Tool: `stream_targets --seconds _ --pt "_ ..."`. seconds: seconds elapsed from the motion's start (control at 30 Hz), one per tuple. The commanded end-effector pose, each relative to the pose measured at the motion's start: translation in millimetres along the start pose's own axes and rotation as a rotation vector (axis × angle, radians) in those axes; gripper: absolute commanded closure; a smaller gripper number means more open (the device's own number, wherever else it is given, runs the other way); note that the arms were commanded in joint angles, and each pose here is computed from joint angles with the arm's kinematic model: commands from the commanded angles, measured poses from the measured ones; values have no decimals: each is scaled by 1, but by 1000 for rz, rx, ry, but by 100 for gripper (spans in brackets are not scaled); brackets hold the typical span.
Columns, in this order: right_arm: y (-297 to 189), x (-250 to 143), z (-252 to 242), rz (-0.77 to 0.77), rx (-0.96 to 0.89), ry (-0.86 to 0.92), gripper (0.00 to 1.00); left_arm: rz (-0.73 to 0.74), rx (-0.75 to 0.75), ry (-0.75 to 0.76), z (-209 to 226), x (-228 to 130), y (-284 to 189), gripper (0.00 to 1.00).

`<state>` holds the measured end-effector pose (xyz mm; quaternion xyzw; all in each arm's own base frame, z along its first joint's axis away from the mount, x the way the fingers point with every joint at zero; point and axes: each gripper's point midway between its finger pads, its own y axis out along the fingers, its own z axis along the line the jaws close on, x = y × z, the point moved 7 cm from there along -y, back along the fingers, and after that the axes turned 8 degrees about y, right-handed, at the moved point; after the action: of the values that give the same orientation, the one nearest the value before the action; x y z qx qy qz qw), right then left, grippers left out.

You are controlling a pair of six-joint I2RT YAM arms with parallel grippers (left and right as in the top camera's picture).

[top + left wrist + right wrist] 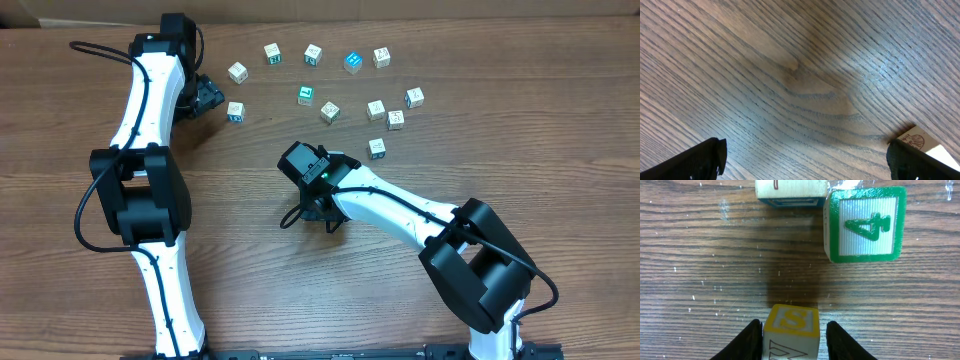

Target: Form a circle

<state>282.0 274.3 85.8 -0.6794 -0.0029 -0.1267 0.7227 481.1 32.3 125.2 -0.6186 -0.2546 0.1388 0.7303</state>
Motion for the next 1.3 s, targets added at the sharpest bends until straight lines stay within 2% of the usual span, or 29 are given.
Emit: stream_targets --seconds 0.0,0.83,0.93,1.27 --pt "3 1 -4 -7 -17 5 61 -26 -21 20 -1 0 -16 0" --pt "3 1 -4 -7 -17 5 60 -26 -21 20 -1 0 -16 0" --pt "3 1 -4 -7 -17 5 55 -26 -21 20 -1 0 -16 0" --pt "3 1 -4 -7 -17 5 51 -26 -21 20 -1 0 -16 0"
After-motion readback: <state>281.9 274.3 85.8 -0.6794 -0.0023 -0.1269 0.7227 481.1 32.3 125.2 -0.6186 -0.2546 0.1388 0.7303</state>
